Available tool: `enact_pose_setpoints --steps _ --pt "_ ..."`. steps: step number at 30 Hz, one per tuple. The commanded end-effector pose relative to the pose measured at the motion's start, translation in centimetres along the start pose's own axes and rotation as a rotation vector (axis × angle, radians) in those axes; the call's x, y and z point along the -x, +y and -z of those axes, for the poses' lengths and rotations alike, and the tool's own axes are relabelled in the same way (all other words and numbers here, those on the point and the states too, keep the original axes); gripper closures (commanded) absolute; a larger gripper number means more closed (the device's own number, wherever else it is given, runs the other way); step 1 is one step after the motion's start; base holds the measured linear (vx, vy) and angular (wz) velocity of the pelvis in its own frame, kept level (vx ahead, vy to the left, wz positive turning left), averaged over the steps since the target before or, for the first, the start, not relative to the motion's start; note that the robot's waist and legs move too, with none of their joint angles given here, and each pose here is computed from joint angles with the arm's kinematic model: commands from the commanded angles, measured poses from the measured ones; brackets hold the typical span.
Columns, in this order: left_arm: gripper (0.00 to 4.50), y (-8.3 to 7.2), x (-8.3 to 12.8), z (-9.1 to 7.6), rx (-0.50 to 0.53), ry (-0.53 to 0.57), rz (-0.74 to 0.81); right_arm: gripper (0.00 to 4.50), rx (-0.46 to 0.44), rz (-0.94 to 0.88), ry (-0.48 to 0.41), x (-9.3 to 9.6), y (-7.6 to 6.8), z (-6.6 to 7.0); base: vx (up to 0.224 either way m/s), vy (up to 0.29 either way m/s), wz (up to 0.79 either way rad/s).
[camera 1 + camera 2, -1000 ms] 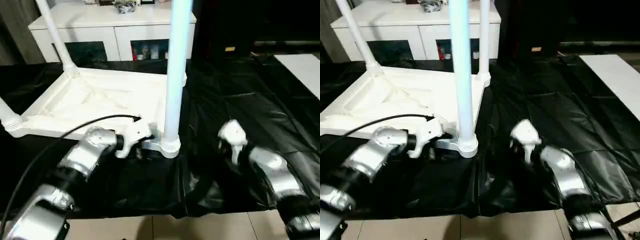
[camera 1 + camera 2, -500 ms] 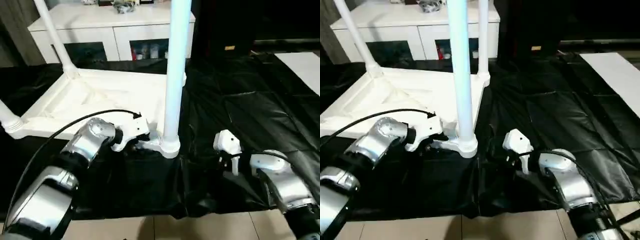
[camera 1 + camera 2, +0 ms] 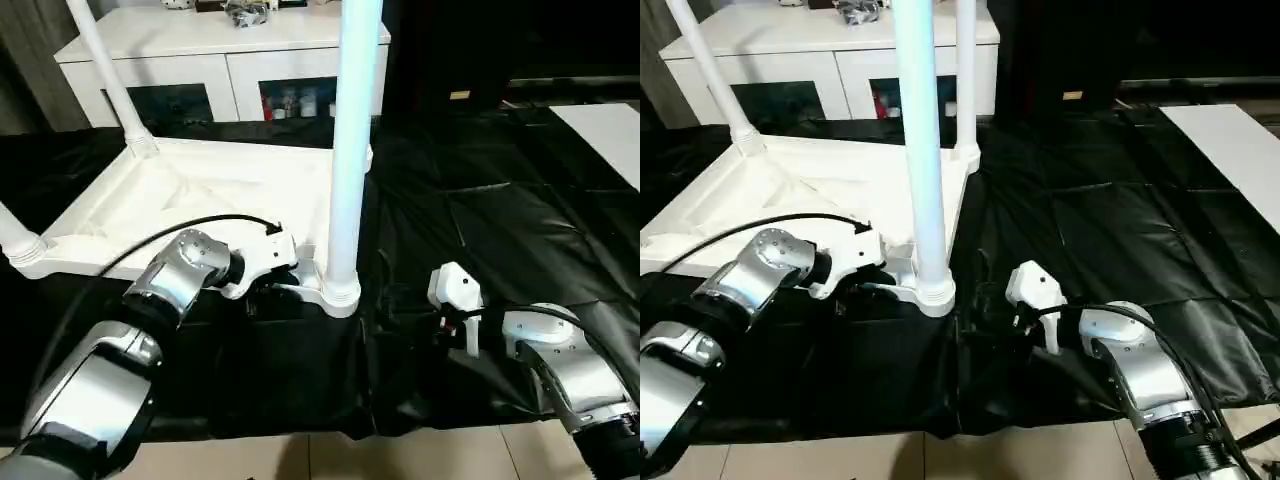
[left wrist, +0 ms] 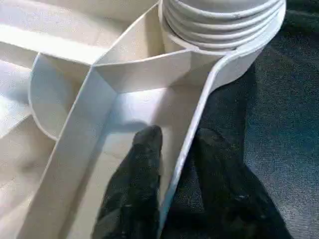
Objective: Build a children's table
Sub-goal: Rotate table base
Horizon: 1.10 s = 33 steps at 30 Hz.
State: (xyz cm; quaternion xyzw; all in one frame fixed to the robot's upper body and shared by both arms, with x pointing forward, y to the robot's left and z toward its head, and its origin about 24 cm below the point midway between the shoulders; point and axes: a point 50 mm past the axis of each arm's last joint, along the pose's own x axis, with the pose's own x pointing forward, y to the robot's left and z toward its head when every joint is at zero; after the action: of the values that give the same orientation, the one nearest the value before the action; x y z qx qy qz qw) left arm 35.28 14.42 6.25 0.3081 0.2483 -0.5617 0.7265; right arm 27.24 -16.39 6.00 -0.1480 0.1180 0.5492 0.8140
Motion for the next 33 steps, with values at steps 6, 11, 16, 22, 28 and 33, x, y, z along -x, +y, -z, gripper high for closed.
enact_pose_setpoints --steps 6,11,16,22,28,33 --pt "3.87 -1.7 -1.4 2.1 0.093 0.119 0.068 0.62 0.008 0.067 0.001 0.3 -0.6 -0.2 0.000 0.000 0.00" --pt "4.03 -2.8 -2.3 2.2 0.169 0.101 0.049 0.62 -0.001 0.175 0.004 0.6 -1.8 -0.2 0.000 0.000 0.00" --pt "4.16 -3.8 -2.8 1.5 0.214 0.023 -0.037 0.62 -0.010 0.259 0.016 0.9 -2.6 0.0 0.000 0.000 0.00" --pt "4.37 -6.3 -2.7 0.2 0.225 -0.121 -0.025 0.62 -0.044 0.240 0.029 0.7 -2.3 0.5 0.000 0.000 0.00" --pt "4.48 -7.5 -3.1 -0.1 0.237 -0.148 -0.045 0.62 -0.048 0.216 0.031 0.2 -2.0 0.7 0.000 0.000 0.00" --pt "4.48 -7.6 -3.2 0.4 0.213 -0.109 -0.054 0.62 -0.042 0.200 0.010 -0.4 -2.1 0.3 0.000 0.000 0.00"
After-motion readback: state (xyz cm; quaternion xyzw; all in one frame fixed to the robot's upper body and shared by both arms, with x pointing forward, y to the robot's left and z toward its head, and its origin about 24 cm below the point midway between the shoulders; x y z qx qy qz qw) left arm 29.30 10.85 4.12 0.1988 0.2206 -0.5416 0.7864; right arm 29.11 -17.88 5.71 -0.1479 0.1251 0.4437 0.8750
